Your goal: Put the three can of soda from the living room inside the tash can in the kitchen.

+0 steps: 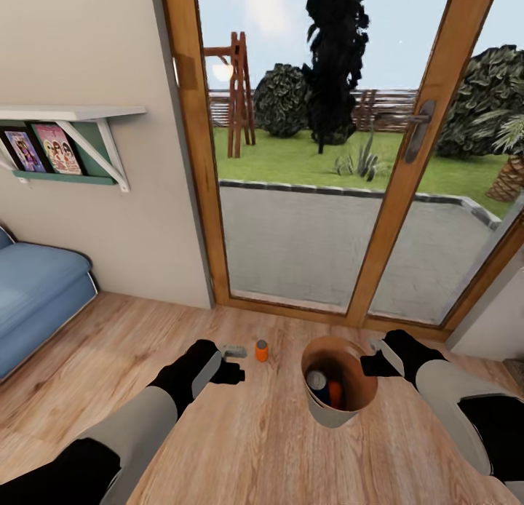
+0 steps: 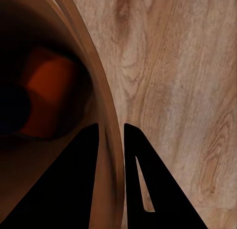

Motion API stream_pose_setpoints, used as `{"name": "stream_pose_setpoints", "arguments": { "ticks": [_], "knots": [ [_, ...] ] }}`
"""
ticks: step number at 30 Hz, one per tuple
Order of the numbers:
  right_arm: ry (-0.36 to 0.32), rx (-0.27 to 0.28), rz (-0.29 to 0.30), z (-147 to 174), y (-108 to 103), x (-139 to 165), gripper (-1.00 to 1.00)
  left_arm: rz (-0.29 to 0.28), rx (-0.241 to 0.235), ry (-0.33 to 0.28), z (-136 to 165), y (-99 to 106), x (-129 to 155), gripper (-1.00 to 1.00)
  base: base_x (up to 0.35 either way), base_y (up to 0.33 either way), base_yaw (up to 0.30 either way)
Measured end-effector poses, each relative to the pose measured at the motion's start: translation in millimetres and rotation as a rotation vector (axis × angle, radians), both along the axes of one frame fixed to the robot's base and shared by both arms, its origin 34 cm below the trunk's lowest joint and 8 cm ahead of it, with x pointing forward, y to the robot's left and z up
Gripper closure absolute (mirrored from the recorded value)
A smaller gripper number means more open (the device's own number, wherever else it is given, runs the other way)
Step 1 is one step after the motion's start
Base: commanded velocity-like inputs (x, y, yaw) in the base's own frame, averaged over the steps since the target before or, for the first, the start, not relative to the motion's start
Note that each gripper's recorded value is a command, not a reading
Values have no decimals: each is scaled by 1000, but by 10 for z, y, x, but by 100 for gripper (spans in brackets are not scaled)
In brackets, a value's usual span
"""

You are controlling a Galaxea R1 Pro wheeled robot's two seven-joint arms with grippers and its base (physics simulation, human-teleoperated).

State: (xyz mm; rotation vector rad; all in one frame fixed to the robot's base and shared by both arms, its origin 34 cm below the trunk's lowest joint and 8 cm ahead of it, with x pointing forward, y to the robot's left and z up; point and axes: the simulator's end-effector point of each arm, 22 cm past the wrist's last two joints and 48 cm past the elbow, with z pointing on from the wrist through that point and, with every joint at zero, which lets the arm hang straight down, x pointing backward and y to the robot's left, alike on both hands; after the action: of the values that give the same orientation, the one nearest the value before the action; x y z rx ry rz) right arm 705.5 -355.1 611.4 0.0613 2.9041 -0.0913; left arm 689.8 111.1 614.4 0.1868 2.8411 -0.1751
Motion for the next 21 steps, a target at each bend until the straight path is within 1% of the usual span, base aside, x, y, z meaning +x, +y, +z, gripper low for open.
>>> {"name": "stream_pose_setpoints", "arguments": {
  "ticks": [16,21],
  "knots": [
    [-5,-6,6,44,-23,9,100,-3,1,-7,41,1,11,-100,-12,0,-241],
    [-10,-7,7,74,-21,17,100,-4,1,-12,68,7,20,-100,-2,53,-220]
  ]
}}
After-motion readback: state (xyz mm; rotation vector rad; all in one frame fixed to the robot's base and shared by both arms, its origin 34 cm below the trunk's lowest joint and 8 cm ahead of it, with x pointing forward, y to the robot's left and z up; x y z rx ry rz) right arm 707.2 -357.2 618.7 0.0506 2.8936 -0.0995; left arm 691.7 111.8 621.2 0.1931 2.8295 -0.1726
